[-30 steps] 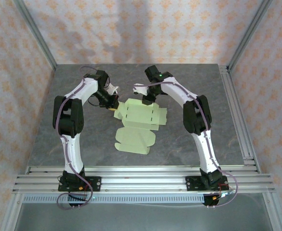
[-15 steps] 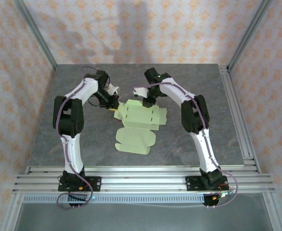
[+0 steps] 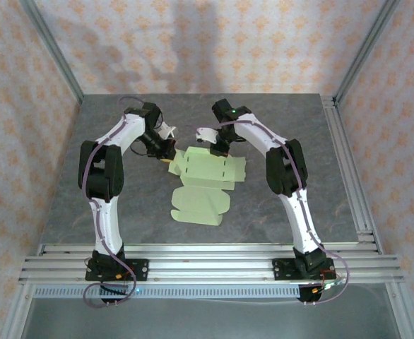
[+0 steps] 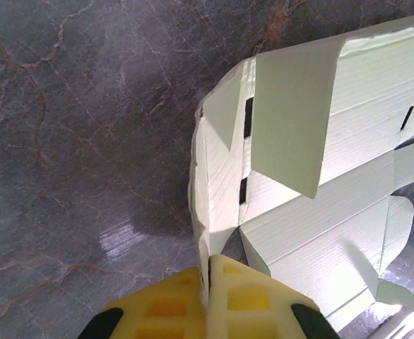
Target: Fold the paper box
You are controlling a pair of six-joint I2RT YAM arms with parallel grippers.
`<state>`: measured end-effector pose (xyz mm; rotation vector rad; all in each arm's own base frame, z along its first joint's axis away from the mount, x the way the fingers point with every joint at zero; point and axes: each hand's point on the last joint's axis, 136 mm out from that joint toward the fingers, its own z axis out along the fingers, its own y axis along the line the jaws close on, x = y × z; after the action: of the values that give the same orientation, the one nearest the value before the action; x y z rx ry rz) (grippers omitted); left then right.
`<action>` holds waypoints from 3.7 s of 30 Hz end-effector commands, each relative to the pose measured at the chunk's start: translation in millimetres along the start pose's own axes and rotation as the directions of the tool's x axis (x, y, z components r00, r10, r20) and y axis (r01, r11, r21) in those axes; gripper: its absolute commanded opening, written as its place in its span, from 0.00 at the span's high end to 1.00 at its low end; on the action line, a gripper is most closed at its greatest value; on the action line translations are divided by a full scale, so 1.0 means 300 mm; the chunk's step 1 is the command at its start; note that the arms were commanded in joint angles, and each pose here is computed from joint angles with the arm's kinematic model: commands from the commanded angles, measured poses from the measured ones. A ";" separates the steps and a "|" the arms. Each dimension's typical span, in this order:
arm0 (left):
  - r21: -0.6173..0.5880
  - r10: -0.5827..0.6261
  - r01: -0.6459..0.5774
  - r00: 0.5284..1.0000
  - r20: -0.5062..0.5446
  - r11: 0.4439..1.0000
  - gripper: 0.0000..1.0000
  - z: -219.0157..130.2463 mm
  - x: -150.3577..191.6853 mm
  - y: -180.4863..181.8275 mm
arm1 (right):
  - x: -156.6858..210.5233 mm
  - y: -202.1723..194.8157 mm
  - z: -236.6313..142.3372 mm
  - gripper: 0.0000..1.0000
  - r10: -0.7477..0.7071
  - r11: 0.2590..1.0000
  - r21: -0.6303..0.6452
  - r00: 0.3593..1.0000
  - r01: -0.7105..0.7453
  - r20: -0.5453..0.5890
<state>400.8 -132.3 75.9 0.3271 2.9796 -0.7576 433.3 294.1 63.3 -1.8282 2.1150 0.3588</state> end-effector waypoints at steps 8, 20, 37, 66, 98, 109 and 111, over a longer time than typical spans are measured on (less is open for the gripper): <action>-0.001 0.007 -0.007 0.985 0.170 1.000 0.67 -0.121 -0.067 -0.061 | -0.032 -0.118 -0.113 1.00 0.003 0.925 0.380 1.000 0.004 -0.019; -0.062 0.011 0.022 0.873 0.488 0.998 0.25 -0.265 -0.112 -0.022 | -0.043 -0.107 -0.256 1.00 -0.075 0.696 0.716 0.997 0.063 -0.015; -0.223 0.004 0.224 0.698 0.716 0.949 0.01 -0.319 -0.094 0.157 | -0.090 -0.048 -0.319 1.00 -0.198 0.361 0.906 0.967 0.223 -0.159; -0.178 -0.008 0.118 0.852 0.524 0.977 0.25 -0.061 -0.211 0.143 | -0.082 -0.050 -0.229 1.00 -0.196 0.209 0.921 0.937 0.329 -0.290; -0.064 -0.015 0.047 0.903 0.429 0.997 0.30 0.014 -0.150 0.060 | -0.115 -0.046 -0.162 1.00 -0.215 0.135 0.912 0.910 0.388 -0.355; -0.038 -0.014 0.032 0.918 0.396 0.999 0.30 0.060 -0.139 0.051 | -0.119 -0.055 -0.133 1.00 -0.214 0.151 0.903 0.905 0.403 -0.368; -0.034 -0.014 0.029 0.919 0.394 0.999 0.30 0.062 -0.140 0.048 | -0.123 -0.057 -0.126 1.00 -0.218 0.149 0.903 0.904 0.404 -0.368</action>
<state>451.3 -131.3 68.4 0.0851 2.5805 -0.6434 450.3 304.1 120.3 -1.3058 1.2560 -1.0756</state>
